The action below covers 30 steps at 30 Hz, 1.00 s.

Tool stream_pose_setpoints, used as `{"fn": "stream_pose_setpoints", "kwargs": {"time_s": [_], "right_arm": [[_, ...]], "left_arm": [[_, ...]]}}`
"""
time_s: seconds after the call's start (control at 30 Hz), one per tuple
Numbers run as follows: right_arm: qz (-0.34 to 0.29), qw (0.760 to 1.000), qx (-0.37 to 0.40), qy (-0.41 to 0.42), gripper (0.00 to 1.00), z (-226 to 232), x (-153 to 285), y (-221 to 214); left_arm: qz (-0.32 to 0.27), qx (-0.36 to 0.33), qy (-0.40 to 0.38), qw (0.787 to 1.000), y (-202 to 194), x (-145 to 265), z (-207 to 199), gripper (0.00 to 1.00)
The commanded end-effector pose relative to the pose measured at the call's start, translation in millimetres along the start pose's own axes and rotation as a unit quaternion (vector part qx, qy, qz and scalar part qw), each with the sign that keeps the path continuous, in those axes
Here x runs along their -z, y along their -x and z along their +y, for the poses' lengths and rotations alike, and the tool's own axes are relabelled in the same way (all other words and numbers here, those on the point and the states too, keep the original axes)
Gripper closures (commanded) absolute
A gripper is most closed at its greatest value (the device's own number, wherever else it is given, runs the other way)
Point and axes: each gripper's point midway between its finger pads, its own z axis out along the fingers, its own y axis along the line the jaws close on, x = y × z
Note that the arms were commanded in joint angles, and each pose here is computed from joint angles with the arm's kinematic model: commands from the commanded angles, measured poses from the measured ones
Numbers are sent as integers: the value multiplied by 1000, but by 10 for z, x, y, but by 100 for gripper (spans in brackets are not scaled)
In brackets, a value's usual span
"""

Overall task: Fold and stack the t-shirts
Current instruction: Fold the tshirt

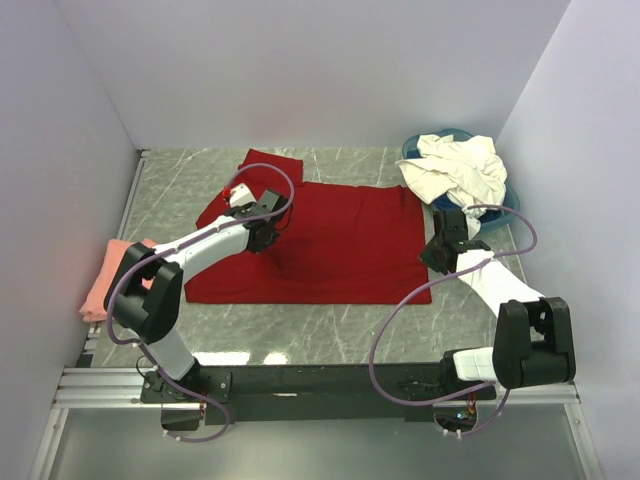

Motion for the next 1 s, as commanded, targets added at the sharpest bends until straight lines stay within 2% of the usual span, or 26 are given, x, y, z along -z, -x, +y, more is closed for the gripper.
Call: {"fn": "stream_pose_setpoints", "kwargs": {"time_s": [0.0, 0.33, 0.87, 0.97], "right_arm": [[-24, 1000, -5, -15, 100, -98, 28, 97], [-23, 999, -16, -20, 100, -166, -15, 115], [-6, 1000, -21, -14, 100, -106, -135, 95], [-6, 1000, -21, -13, 92, -97, -116, 116]], "left_arm": [[-26, 17, -22, 999, 269, 160, -101, 99], [-36, 24, -25, 999, 456, 137, -140, 99], [-23, 15, -17, 999, 395, -105, -177, 99], [-24, 13, -36, 999, 457, -119, -238, 98]]}}
